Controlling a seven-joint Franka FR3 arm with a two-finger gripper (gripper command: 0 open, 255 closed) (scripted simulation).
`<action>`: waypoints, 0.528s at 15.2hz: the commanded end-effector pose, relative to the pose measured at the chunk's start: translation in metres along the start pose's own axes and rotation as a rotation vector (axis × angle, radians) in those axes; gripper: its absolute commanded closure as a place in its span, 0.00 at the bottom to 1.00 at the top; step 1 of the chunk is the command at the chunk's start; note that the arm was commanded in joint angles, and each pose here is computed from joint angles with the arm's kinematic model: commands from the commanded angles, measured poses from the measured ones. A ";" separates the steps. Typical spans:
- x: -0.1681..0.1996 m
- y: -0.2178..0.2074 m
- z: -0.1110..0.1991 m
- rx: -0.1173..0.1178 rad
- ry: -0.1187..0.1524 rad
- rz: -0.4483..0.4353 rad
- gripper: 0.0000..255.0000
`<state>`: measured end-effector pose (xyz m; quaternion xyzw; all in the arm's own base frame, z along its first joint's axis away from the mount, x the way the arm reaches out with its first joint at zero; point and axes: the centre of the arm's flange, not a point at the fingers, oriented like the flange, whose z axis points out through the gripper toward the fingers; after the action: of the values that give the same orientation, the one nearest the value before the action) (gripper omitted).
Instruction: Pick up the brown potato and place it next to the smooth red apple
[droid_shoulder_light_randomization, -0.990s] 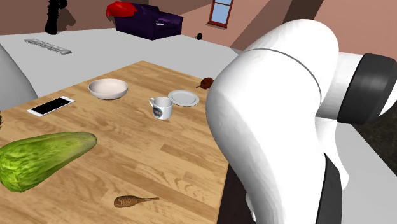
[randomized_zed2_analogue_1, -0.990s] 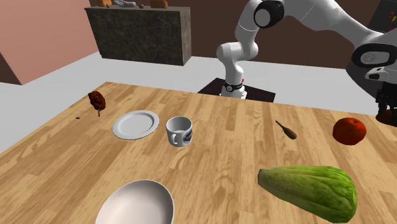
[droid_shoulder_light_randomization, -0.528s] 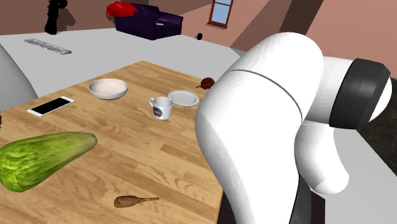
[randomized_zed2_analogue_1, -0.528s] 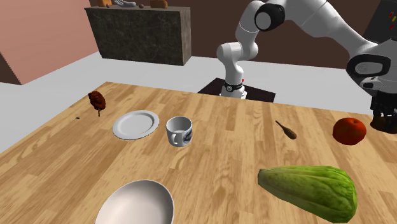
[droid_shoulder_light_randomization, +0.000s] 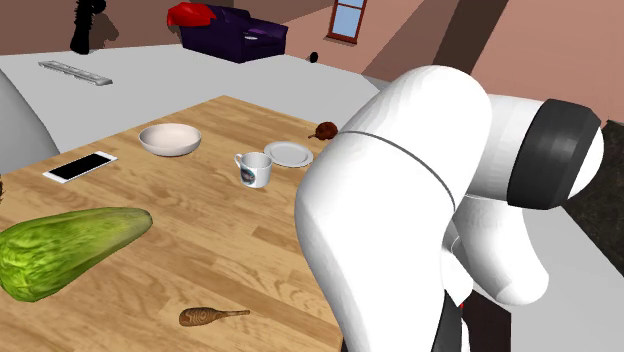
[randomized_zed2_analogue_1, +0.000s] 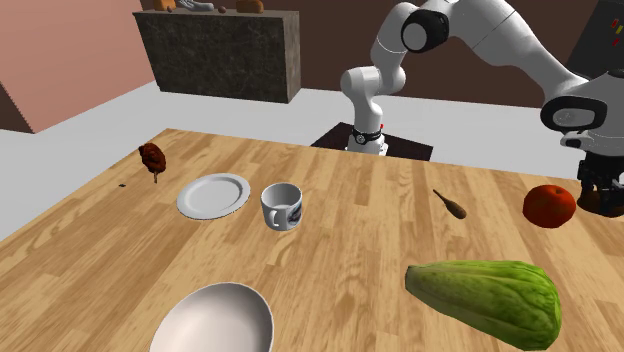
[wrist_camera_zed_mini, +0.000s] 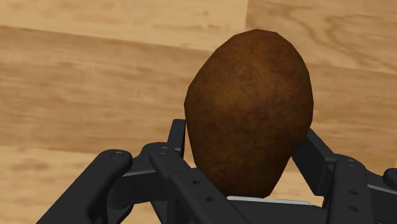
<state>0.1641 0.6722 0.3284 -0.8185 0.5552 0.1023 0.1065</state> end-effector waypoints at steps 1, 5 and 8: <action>0.000 0.000 0.000 0.000 0.000 0.000 1.00; 0.000 0.000 0.000 0.000 0.000 0.000 0.00; 0.000 0.000 0.000 0.000 0.000 0.000 0.00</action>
<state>0.1641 0.6721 0.3283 -0.8185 0.5552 0.1023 0.1067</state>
